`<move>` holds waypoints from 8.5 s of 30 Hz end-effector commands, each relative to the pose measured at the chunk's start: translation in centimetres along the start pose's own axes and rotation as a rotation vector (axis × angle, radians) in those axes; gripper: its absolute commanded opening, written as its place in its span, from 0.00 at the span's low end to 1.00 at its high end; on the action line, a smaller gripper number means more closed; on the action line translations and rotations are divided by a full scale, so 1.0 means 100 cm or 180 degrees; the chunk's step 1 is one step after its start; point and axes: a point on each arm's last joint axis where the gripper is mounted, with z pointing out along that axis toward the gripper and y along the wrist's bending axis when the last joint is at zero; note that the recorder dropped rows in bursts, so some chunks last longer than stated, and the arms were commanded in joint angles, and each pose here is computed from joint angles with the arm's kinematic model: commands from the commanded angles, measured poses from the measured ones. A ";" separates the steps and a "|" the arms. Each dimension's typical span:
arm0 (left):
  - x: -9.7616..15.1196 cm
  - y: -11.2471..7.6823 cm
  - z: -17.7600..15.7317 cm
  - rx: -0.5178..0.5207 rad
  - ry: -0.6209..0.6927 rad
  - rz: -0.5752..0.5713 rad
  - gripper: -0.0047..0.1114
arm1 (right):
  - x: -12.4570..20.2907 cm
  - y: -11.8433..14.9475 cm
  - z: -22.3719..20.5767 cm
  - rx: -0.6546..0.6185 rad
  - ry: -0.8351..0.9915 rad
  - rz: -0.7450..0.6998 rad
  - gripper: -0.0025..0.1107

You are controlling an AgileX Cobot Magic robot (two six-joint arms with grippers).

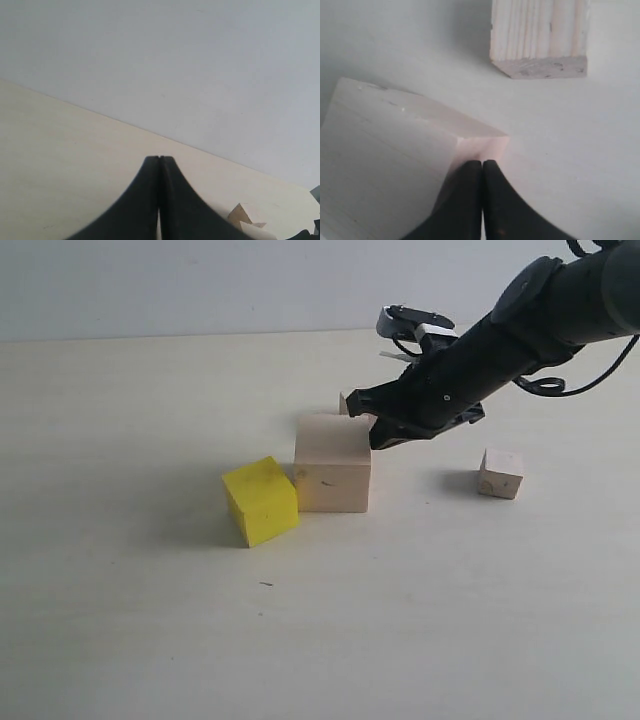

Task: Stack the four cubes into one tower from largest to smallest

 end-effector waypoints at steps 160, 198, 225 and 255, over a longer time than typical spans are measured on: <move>0.127 -0.108 0.240 0.1662 0.4312 0.3791 0.04 | 0.142 0.077 -0.277 0.0478 -0.1456 -0.0562 0.02; 0.098 -0.222 0.290 0.2813 0.3587 0.4887 0.04 | 0.142 0.078 -0.277 0.0459 -0.1457 -0.0550 0.02; 0.124 -0.220 0.303 0.2850 0.3782 0.4571 0.55 | 0.142 0.078 -0.277 0.0459 -0.1452 -0.0550 0.02; 0.038 -0.242 0.263 0.2456 0.3180 0.4321 0.82 | 0.141 0.076 -0.277 0.0517 -0.1476 -0.0585 0.02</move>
